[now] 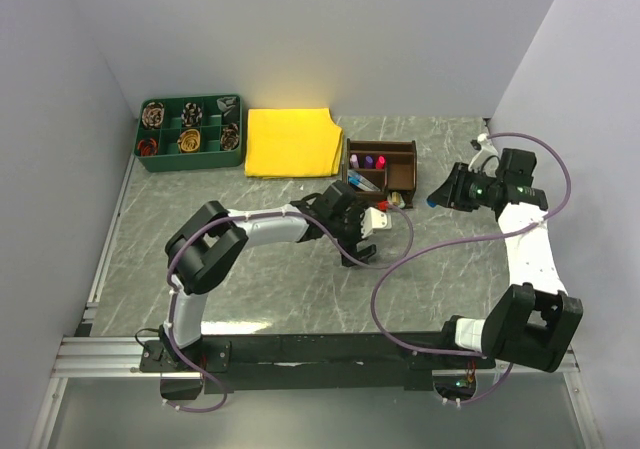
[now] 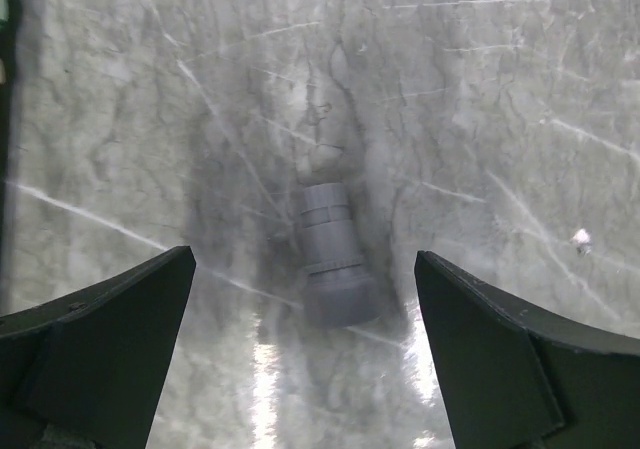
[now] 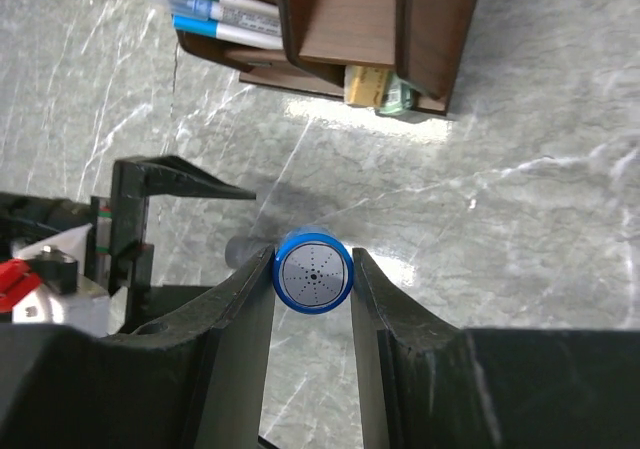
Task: Sort the stationery into containers
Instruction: Pick up the stationery from the center of the board.
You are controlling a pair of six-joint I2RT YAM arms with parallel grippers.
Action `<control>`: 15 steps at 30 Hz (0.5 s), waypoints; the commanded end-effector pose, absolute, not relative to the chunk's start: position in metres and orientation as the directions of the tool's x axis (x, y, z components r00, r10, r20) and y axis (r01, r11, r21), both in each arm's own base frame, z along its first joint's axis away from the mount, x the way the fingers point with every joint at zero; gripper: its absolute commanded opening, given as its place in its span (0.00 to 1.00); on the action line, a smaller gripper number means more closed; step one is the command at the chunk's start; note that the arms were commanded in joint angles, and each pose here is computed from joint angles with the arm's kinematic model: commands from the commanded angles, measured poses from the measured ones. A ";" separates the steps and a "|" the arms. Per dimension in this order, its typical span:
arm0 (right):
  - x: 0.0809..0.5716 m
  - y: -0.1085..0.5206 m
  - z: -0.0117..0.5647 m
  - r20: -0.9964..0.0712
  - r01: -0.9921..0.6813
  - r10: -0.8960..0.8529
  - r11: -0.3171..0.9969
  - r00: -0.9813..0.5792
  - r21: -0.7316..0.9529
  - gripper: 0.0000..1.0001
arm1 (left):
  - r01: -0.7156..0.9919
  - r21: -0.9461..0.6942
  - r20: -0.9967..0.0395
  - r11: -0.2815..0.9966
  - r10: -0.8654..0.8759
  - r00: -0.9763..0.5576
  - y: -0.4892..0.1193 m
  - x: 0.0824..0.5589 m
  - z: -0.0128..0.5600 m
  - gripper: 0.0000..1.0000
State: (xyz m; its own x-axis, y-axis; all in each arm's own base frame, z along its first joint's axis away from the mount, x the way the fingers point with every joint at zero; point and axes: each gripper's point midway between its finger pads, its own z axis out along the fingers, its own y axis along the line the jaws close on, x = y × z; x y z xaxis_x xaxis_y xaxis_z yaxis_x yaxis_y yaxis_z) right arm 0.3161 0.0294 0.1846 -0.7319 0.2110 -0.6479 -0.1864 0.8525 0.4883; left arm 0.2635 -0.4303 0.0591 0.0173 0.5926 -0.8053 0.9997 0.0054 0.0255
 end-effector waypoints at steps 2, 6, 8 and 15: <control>0.312 0.022 0.197 -0.684 -0.210 0.217 0.850 -0.696 0.483 0.00 | 0.995 -0.015 -0.801 0.098 0.594 -0.071 -0.440 0.267 0.061 0.99; 0.309 0.020 0.194 -0.683 -0.204 0.231 0.846 -0.693 0.492 0.00 | 0.991 -0.029 -0.776 0.130 0.622 -0.104 -0.432 0.266 0.050 0.91; 0.308 0.020 0.193 -0.683 -0.206 0.231 0.844 -0.693 0.495 0.00 | 0.990 -0.025 -0.764 0.141 0.635 -0.110 -0.428 0.266 0.044 0.88; 0.305 0.021 0.187 -0.674 -0.201 0.238 0.840 -0.699 0.505 0.00 | 0.986 -0.084 -0.749 0.142 0.644 -0.157 -0.431 0.261 0.034 0.61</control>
State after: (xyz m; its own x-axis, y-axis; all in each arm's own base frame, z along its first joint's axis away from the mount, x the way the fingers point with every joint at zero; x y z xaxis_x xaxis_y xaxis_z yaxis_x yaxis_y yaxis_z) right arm 0.3053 0.0198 0.1761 -0.7334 0.2503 -0.6321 -0.1588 0.8409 0.5173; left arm 0.2619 -0.4234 0.0330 -0.1263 0.6522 -0.7474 0.9895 0.1360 -0.0484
